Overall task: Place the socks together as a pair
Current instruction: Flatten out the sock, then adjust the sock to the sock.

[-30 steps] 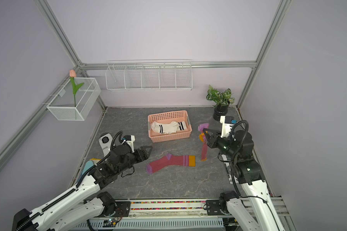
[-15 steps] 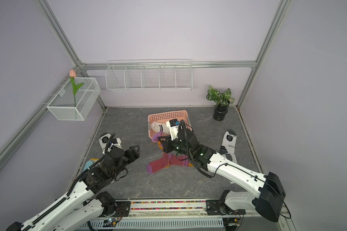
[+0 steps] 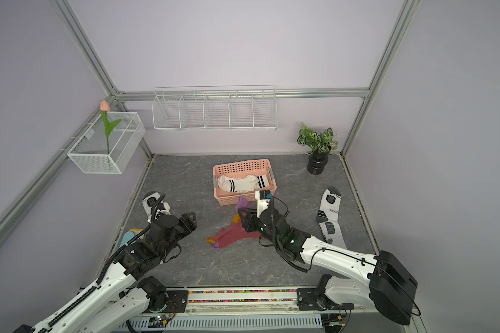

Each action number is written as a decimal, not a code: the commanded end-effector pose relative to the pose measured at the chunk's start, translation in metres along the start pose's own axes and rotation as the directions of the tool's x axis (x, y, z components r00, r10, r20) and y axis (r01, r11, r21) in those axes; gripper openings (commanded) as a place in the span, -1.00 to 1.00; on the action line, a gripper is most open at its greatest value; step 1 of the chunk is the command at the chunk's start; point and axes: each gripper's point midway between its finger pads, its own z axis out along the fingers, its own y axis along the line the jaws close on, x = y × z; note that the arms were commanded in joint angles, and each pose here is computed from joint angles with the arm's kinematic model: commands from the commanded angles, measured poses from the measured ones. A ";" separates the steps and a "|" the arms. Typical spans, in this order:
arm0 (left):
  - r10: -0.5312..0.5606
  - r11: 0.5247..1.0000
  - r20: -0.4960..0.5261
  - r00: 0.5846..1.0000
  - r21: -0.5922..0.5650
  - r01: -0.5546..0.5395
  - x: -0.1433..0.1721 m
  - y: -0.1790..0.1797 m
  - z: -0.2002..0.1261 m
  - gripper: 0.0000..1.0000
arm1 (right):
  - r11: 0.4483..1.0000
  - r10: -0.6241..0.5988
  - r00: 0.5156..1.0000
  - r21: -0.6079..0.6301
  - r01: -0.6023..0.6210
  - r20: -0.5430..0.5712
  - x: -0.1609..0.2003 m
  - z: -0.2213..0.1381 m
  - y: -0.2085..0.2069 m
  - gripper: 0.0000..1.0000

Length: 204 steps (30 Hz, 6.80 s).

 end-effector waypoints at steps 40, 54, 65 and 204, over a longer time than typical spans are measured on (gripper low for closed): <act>-0.181 0.983 -0.432 0.884 -0.041 0.181 0.123 -0.010 0.031 -0.03 | 0.806 -0.175 0.854 0.426 0.410 -0.490 0.015 0.107 -0.082 0.20; -0.161 0.987 -0.439 0.884 -0.061 0.149 0.131 -0.006 0.041 -0.20 | 0.692 -0.144 0.824 0.539 0.480 -0.549 0.029 0.113 -0.111 0.05; -0.137 0.990 -0.449 0.883 -0.101 0.102 0.137 -0.001 0.050 -0.58 | 0.697 -0.123 0.855 0.570 0.436 -0.504 0.021 0.091 -0.113 -0.10; 0.082 0.982 -0.431 0.898 -0.120 -0.147 0.116 0.008 0.058 -1.00 | 0.871 0.188 0.954 0.488 -0.052 -0.235 0.049 -0.035 -0.163 -0.29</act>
